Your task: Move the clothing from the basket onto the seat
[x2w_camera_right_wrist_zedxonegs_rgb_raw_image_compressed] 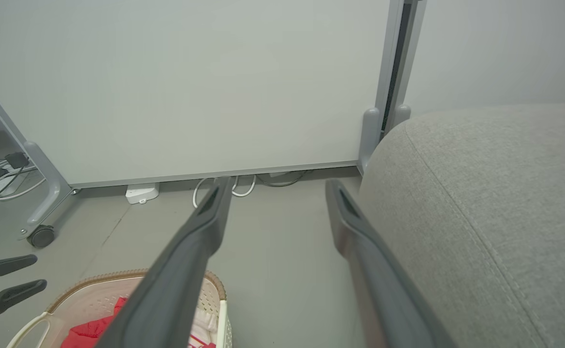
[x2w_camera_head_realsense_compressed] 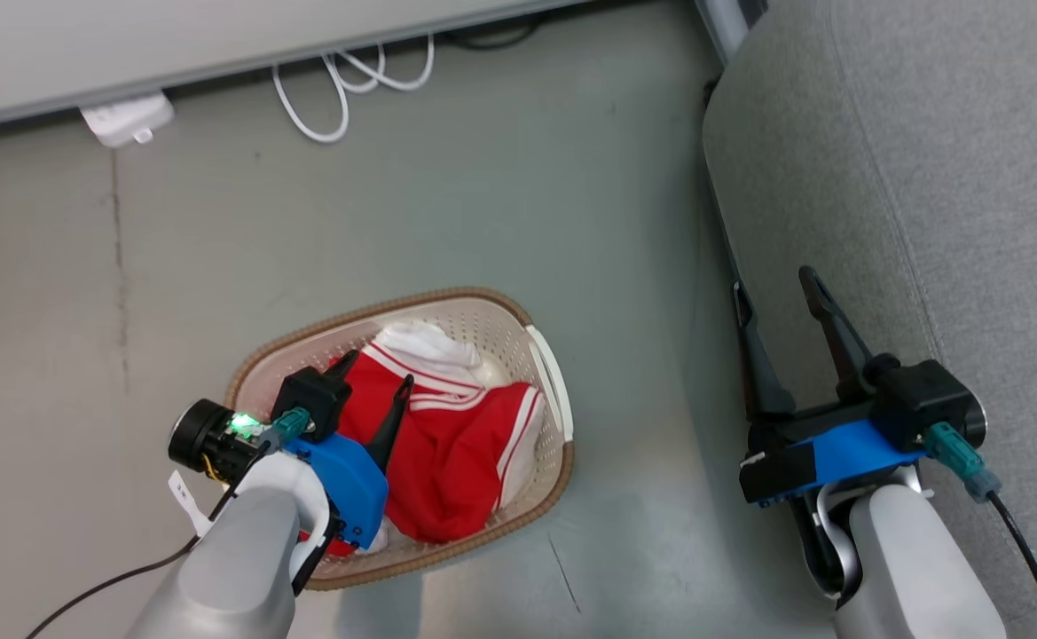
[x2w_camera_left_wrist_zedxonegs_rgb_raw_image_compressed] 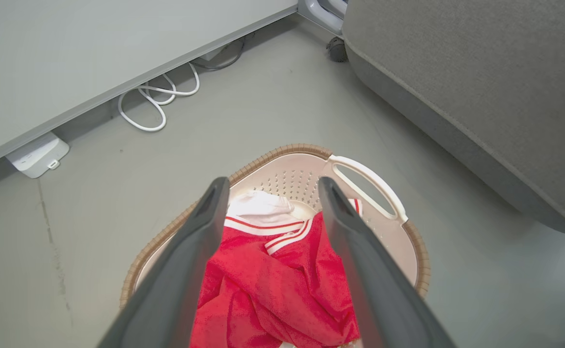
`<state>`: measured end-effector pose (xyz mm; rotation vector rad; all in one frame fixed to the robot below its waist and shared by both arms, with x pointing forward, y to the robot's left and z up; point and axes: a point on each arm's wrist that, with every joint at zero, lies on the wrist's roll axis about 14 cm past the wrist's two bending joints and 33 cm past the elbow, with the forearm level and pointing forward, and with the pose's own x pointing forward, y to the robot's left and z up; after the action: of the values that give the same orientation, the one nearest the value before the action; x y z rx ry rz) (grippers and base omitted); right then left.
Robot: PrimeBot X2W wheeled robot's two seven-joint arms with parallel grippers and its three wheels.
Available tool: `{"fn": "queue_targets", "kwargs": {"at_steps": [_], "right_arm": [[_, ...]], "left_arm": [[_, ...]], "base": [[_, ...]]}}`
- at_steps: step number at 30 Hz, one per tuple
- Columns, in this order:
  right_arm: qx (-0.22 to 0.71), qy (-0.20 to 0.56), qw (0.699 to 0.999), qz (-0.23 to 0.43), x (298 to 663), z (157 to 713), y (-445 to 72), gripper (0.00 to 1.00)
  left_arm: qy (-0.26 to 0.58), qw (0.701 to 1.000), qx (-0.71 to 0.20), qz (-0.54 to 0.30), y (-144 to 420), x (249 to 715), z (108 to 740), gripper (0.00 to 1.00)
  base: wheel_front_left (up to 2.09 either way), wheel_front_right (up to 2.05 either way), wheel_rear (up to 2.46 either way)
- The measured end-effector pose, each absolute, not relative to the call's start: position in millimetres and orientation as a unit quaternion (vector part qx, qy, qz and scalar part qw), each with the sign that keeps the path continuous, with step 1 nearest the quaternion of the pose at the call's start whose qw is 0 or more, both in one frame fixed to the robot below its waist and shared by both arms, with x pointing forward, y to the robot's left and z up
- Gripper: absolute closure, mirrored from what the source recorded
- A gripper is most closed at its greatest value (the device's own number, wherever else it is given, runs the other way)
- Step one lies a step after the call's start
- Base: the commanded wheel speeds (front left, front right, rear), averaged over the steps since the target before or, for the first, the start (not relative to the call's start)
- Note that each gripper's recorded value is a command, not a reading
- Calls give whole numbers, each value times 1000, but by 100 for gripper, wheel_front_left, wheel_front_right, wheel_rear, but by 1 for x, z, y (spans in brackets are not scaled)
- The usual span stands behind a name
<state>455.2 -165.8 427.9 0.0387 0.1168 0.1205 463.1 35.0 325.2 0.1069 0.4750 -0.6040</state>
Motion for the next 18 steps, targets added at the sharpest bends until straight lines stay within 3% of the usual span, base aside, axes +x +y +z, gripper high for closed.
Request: {"fn": "queue_targets", "kwargs": {"at_steps": [18], "right_arm": [[-5,118,992,48,484,358,-182,0]], "left_arm": [[427,845,55,-317,40,428,189,0]], "base": [[0,0,0]]}}
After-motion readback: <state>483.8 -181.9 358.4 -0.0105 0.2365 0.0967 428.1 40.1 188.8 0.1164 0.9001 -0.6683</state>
